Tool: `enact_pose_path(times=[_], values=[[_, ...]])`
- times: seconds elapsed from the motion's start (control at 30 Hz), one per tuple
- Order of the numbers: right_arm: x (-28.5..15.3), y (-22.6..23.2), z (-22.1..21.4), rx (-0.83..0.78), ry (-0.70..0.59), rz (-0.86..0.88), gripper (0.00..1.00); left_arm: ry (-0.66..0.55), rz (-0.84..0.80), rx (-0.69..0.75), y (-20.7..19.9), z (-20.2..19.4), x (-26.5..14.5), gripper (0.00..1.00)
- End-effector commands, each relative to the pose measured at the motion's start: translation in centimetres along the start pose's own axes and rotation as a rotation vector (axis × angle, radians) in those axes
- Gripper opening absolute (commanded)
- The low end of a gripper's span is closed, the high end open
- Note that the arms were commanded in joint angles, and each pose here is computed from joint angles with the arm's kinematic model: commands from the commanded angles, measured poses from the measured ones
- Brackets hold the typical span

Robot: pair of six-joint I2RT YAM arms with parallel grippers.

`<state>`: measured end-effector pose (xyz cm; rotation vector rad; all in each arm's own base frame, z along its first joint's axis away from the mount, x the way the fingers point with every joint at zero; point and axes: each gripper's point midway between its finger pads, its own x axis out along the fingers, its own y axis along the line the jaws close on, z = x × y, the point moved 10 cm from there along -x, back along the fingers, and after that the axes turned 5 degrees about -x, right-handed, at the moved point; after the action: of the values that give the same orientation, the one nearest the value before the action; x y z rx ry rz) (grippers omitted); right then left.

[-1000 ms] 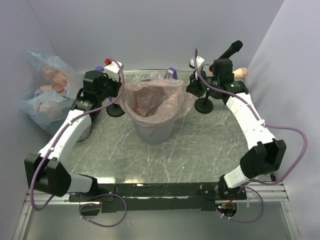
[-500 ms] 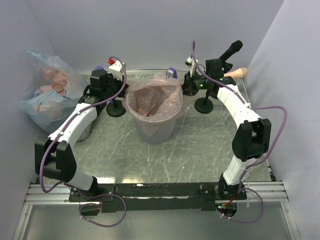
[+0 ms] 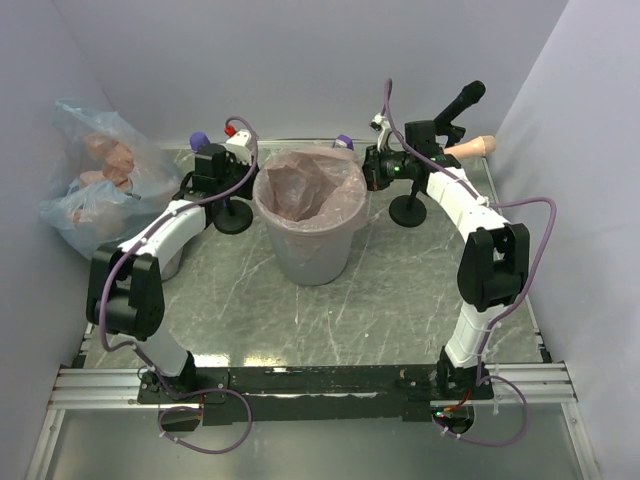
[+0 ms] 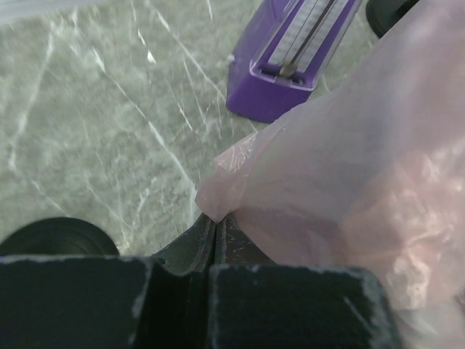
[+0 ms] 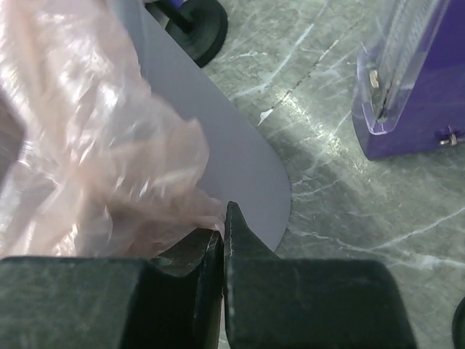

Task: Put the trash bags into the trash bin

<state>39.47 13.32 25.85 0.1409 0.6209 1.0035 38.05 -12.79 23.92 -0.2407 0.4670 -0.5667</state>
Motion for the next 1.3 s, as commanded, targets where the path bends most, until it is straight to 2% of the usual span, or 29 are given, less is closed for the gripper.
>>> enact_pose_path(times=[0.0,0.47,0.77,0.87,0.97,1.0,1.03,1.07,1.13,1.2,1.27], values=[[0.3,-0.4,-0.6,0.054,0.0,-0.044,0.03,-0.013,-0.018,-0.037,-0.2,0.1,0.4,0.01],[-0.7,1.2,-4.1,0.1,0.072,-0.087,0.0,0.057,0.059,-0.021,0.1,-3.3,-2.4,0.01],[-1.8,1.5,-5.6,0.043,0.117,-0.149,0.0,0.139,0.144,-0.025,1.4,-5.3,-4.2,0.01],[-2.2,1.9,-6.3,0.034,0.122,-0.143,0.0,0.129,0.139,-0.002,1.5,-6.7,-5.1,0.01],[-2.7,2.4,-6.7,0.017,0.12,-0.143,0.05,0.125,0.13,0.026,1.5,-7.4,-5.7,0.01],[-3.4,2.7,-6.3,0.0,0.102,-0.152,0.08,0.122,0.1,0.047,1.5,-7.2,-6.0,0.05],[-3.9,3.0,-5.9,-0.014,0.09,-0.156,0.13,0.12,0.087,0.064,1.4,-6.9,-6.4,0.15],[-4.6,3.4,-5.5,-0.034,0.073,-0.16,0.24,0.106,0.084,0.076,1.3,-6.4,-6.8,0.26],[-5.8,4.1,-4.9,-0.073,0.049,-0.152,0.39,0.071,0.085,0.15,1.0,-5.4,-7.9,0.42],[-7.1,4.9,-4.4,-0.131,0.042,-0.157,0.47,0.03,0.101,0.219,0.6,-4.4,-9.6,0.54],[-8.6,5.9,-4.3,-0.186,0.037,-0.169,0.5,0.003,0.129,0.288,0.4,-3.8,-11.5,0.61]])
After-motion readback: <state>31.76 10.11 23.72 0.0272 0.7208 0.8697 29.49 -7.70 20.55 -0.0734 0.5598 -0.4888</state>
